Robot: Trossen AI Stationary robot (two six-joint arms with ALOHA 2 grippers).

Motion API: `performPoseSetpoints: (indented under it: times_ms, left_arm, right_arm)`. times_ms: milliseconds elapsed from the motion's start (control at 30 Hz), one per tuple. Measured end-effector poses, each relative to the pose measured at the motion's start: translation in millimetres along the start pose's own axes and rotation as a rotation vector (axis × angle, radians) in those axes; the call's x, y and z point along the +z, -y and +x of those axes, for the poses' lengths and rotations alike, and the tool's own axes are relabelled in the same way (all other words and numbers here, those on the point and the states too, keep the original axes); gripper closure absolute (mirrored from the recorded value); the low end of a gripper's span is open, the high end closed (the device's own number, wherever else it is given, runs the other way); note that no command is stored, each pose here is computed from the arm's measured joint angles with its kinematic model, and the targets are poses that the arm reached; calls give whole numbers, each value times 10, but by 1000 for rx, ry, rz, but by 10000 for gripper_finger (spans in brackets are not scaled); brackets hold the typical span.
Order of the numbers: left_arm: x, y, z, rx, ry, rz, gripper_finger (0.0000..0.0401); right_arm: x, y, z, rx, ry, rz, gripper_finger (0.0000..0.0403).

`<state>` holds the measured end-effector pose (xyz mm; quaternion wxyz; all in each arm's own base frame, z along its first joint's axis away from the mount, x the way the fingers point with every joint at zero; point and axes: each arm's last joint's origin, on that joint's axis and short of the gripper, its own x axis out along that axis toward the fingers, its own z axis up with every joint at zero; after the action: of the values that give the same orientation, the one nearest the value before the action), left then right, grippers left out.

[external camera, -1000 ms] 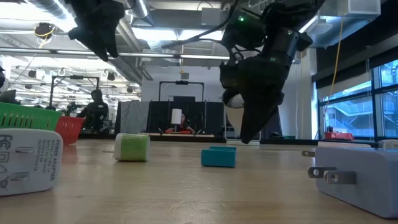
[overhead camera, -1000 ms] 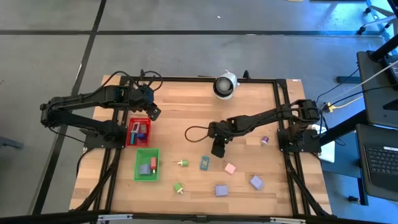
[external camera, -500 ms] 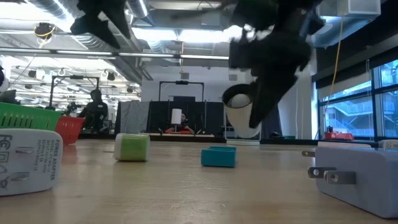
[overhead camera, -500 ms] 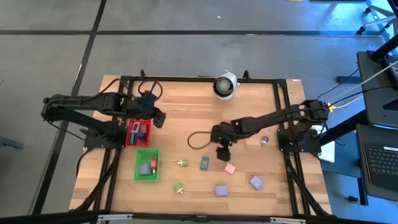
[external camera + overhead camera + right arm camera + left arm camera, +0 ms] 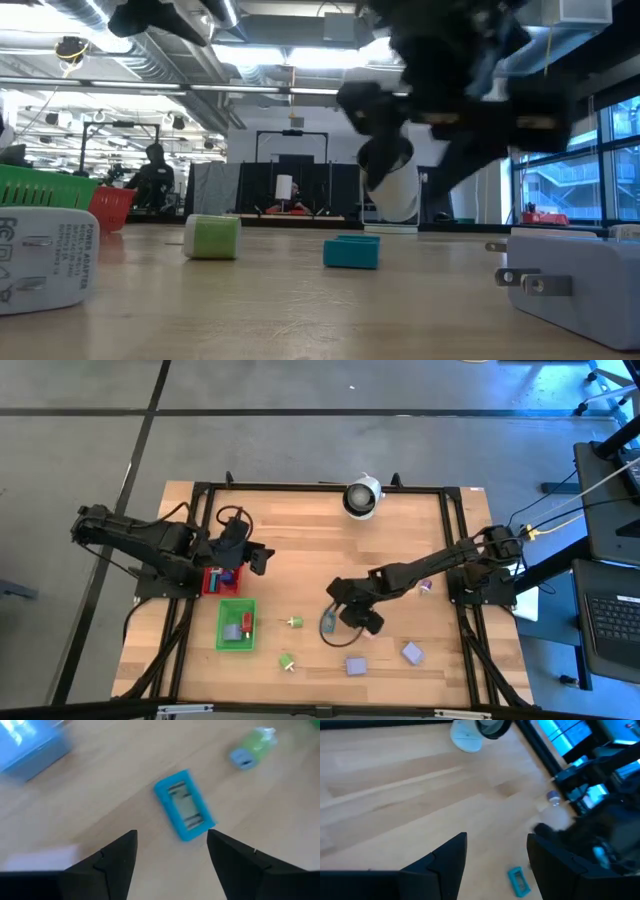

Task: Pick & Place Office items
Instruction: Put the light blue digital timer into the red bin

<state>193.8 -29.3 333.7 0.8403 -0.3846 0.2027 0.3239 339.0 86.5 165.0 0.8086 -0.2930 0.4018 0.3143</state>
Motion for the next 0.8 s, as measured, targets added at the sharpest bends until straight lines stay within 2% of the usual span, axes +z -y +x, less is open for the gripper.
performPoseSetpoints:
  times_ms: [167, 400, 667, 800]
  left_arm:
    - [-116, 108, 20, -30, 10, -12, 198]
    - [-275, 240, 169, -31, -14, 21, 198]
    - [-385, 279, 321, 4, -73, 20, 198]
    - [-411, 288, 339, 0, -114, -9, 198]
  right_arm:
    - [1, 115, 82, -41, 77, 43, 158]
    - [4, 115, 237, 28, 159, 52, 157]
    - [70, 216, 487, 50, 152, 61, 157]
    - [92, 235, 572, 123, 128, 77, 157]
